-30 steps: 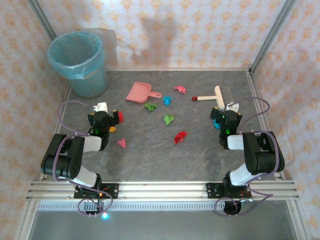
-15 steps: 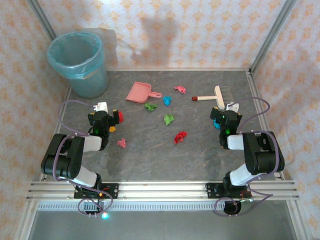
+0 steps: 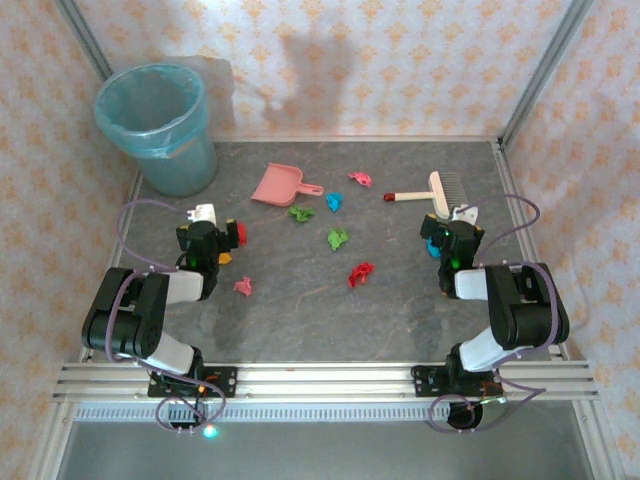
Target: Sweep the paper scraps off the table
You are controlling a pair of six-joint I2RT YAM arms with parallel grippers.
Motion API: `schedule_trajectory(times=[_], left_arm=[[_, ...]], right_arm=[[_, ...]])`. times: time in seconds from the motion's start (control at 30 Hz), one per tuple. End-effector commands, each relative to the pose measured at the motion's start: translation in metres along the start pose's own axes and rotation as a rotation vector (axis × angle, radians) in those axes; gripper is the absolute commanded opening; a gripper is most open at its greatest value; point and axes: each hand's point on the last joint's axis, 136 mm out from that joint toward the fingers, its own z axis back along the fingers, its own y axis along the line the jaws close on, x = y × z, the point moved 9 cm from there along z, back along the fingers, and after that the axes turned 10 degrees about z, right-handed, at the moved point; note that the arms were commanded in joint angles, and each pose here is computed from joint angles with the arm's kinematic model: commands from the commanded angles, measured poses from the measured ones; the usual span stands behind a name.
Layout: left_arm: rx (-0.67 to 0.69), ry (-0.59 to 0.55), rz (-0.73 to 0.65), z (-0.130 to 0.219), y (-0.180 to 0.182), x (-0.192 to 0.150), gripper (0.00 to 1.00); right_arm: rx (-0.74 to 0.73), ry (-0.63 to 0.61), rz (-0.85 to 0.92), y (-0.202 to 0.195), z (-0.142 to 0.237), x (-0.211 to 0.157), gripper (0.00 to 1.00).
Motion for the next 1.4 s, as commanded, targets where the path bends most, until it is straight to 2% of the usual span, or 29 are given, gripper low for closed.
schedule_trajectory(times=[0.0, 0.13, 0.2, 0.3, 0.37, 0.43, 0.47, 0.57, 0.63, 0.7, 0.83, 0.97, 1.1, 1.23, 1.37], left_arm=[[-0.026, -0.035, -0.008, 0.007, -0.003, 0.02, 1.0], [-0.004, -0.093, 0.021, 0.026, 0.004, 0.029, 1.0], [-0.021, -0.135, 0.037, 0.04, 0.003, 0.046, 1.0], [-0.056, -0.187, 0.127, 0.06, -0.004, 0.078, 1.0], [-0.041, -0.183, 0.219, 0.069, -0.005, 0.098, 1.0], [-0.038, -0.17, 0.312, 0.075, -0.007, 0.112, 1.0], [-0.039, -0.17, 0.376, 0.077, -0.007, 0.119, 1.0], [0.044, -0.126, 0.606, 0.086, -0.001, 0.125, 1.0], [0.003, -0.124, 0.666, 0.09, -0.003, 0.129, 1.0], [0.032, -0.105, 0.775, 0.093, 0.001, 0.125, 1.0], [-0.028, -0.033, 0.815, 0.089, -0.009, 0.125, 1.0], [-0.087, 0.08, 0.764, 0.09, -0.039, 0.116, 1.0], [-0.2, 0.186, 0.637, 0.107, -0.083, 0.097, 1.0], [-0.307, 0.266, 0.476, 0.132, -0.117, 0.073, 1.0], [-0.359, 0.293, 0.307, 0.156, -0.143, 0.044, 1.0]], right_arm=[[-0.014, -0.04, -0.016, -0.004, 0.014, 0.013, 0.99], [-0.022, -0.073, -0.028, -0.011, 0.036, 0.039, 0.99], [-0.024, -0.1, -0.047, -0.014, 0.044, 0.049, 0.99], [-0.136, -0.104, -0.23, -0.026, 0.053, 0.063, 0.99], [-0.189, -0.045, -0.356, -0.031, 0.059, 0.067, 0.99], [-0.143, -0.028, -0.45, -0.029, 0.064, 0.072, 0.99], [-0.071, -0.041, -0.461, -0.024, 0.066, 0.074, 0.99], [0.029, -0.099, -0.569, -0.021, 0.077, 0.073, 0.99], [0.075, -0.122, -0.603, -0.02, 0.08, 0.074, 0.99], [0.099, -0.105, -0.594, -0.018, 0.08, 0.08, 0.99], [0.133, -0.086, -0.589, -0.013, 0.073, 0.079, 1.0], [0.126, 0.043, -0.591, -0.006, 0.058, 0.077, 0.95], [0.065, 0.233, -0.557, -0.001, 0.038, 0.071, 0.82], [0.005, 0.368, -0.496, 0.004, 0.028, 0.067, 0.68], [-0.145, 0.437, -0.431, 0.012, 0.026, 0.071, 0.67]])
